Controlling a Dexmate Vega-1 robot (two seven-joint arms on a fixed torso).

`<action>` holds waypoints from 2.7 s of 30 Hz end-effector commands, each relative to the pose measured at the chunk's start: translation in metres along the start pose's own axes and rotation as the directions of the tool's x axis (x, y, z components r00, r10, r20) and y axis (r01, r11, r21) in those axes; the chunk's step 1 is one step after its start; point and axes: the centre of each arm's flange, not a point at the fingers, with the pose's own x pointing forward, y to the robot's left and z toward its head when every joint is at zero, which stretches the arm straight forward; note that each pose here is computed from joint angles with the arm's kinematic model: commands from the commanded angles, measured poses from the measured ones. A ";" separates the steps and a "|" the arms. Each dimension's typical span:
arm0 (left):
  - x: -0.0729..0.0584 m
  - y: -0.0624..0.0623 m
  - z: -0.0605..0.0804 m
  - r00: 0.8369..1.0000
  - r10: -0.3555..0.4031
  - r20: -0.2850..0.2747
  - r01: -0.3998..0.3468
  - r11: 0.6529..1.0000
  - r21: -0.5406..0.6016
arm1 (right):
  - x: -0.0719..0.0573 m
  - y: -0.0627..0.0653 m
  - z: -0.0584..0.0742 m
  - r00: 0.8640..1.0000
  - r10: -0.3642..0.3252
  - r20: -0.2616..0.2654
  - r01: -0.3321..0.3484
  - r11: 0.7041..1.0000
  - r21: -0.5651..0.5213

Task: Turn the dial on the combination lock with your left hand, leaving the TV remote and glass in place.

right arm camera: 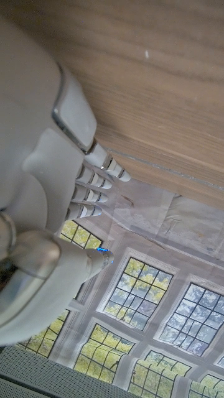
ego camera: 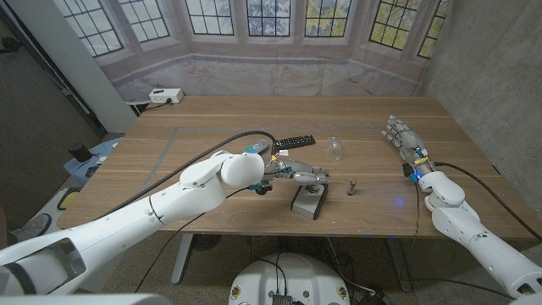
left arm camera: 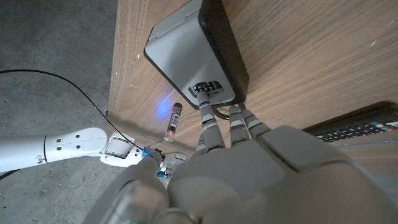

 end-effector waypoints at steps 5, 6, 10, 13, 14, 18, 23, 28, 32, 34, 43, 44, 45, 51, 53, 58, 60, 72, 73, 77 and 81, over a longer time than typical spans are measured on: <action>-0.002 -0.007 0.007 1.000 -0.003 -0.007 0.003 1.000 -0.017 | -0.006 -0.006 0.000 1.000 -0.010 0.012 0.010 1.000 0.006; -0.002 -0.008 0.007 1.000 -0.004 -0.009 0.004 1.000 -0.018 | -0.006 -0.006 0.000 1.000 -0.011 0.012 0.011 1.000 0.007; -0.003 -0.010 0.008 1.000 -0.004 -0.016 0.003 1.000 -0.019 | -0.007 -0.006 -0.001 1.000 -0.011 0.015 0.011 1.000 0.008; -0.004 -0.011 0.008 1.000 -0.005 -0.020 0.004 1.000 -0.019 | -0.007 -0.007 -0.002 1.000 -0.013 0.018 0.013 1.000 0.012; -0.004 -0.012 0.008 1.000 -0.005 -0.021 0.005 1.000 -0.020 | -0.008 -0.007 -0.002 1.000 -0.014 0.018 0.014 1.000 0.013; -0.006 -0.013 0.009 1.000 -0.003 -0.024 0.003 1.000 -0.021 | -0.008 -0.007 -0.003 1.000 -0.015 0.020 0.015 1.000 0.016; -0.007 -0.014 0.009 1.000 -0.002 -0.027 0.001 1.000 -0.025 | -0.011 -0.007 -0.005 1.000 -0.020 0.020 0.020 1.000 0.019; -0.008 -0.015 0.008 0.999 -0.008 -0.031 0.007 1.000 -0.026 | -0.013 -0.007 -0.006 0.999 -0.026 0.020 0.026 0.999 0.022; -0.009 -0.016 0.009 0.999 -0.012 -0.031 0.011 1.000 -0.026 | -0.015 -0.007 -0.006 0.999 -0.031 0.022 0.031 0.999 0.024; -0.010 -0.016 0.009 0.999 -0.011 -0.031 0.011 1.000 -0.026 | -0.016 -0.007 -0.006 0.999 -0.033 0.022 0.032 0.999 0.023; -0.013 -0.019 0.010 0.999 -0.015 -0.033 0.014 0.999 -0.029 | -0.020 -0.007 -0.006 0.999 -0.037 0.024 0.037 0.999 0.023; -0.013 -0.020 0.010 0.999 -0.016 -0.033 0.015 1.000 -0.028 | -0.021 -0.007 -0.006 0.999 -0.038 0.024 0.037 0.999 0.023; -0.013 -0.020 0.011 0.999 -0.015 -0.033 0.015 1.000 -0.028 | -0.021 -0.007 -0.006 0.999 -0.038 0.025 0.038 0.999 0.023; -0.015 -0.021 0.013 0.999 -0.012 -0.035 0.011 1.000 -0.026 | -0.024 -0.008 -0.005 0.999 -0.039 0.027 0.039 0.999 0.020; -0.016 -0.021 0.013 0.999 -0.010 -0.035 0.009 1.000 -0.025 | -0.024 -0.009 -0.005 0.999 -0.039 0.027 0.039 0.999 0.019; -0.018 -0.019 0.016 0.999 -0.005 -0.035 0.005 1.000 -0.018 | -0.025 -0.009 -0.003 0.999 -0.038 0.025 0.038 0.999 0.017; -0.019 -0.018 0.016 0.999 0.000 -0.033 -0.001 1.000 -0.014 | -0.025 -0.008 -0.003 0.999 -0.037 0.024 0.037 0.999 0.015; -0.029 -0.006 0.018 0.998 0.059 -0.036 -0.058 0.998 0.038 | -0.024 -0.005 0.001 0.999 -0.033 0.024 0.033 0.999 0.010; -0.030 -0.005 0.018 0.997 0.063 -0.036 -0.061 0.997 0.041 | -0.023 -0.005 0.001 0.999 -0.034 0.024 0.034 0.999 0.009; -0.031 -0.002 0.016 0.997 0.071 -0.037 -0.069 0.996 0.051 | -0.022 -0.003 0.002 0.999 -0.035 0.024 0.034 0.999 0.009; -0.034 0.001 0.014 0.996 0.078 -0.037 -0.076 0.995 0.060 | -0.020 -0.001 0.003 0.999 -0.035 0.023 0.034 0.999 0.010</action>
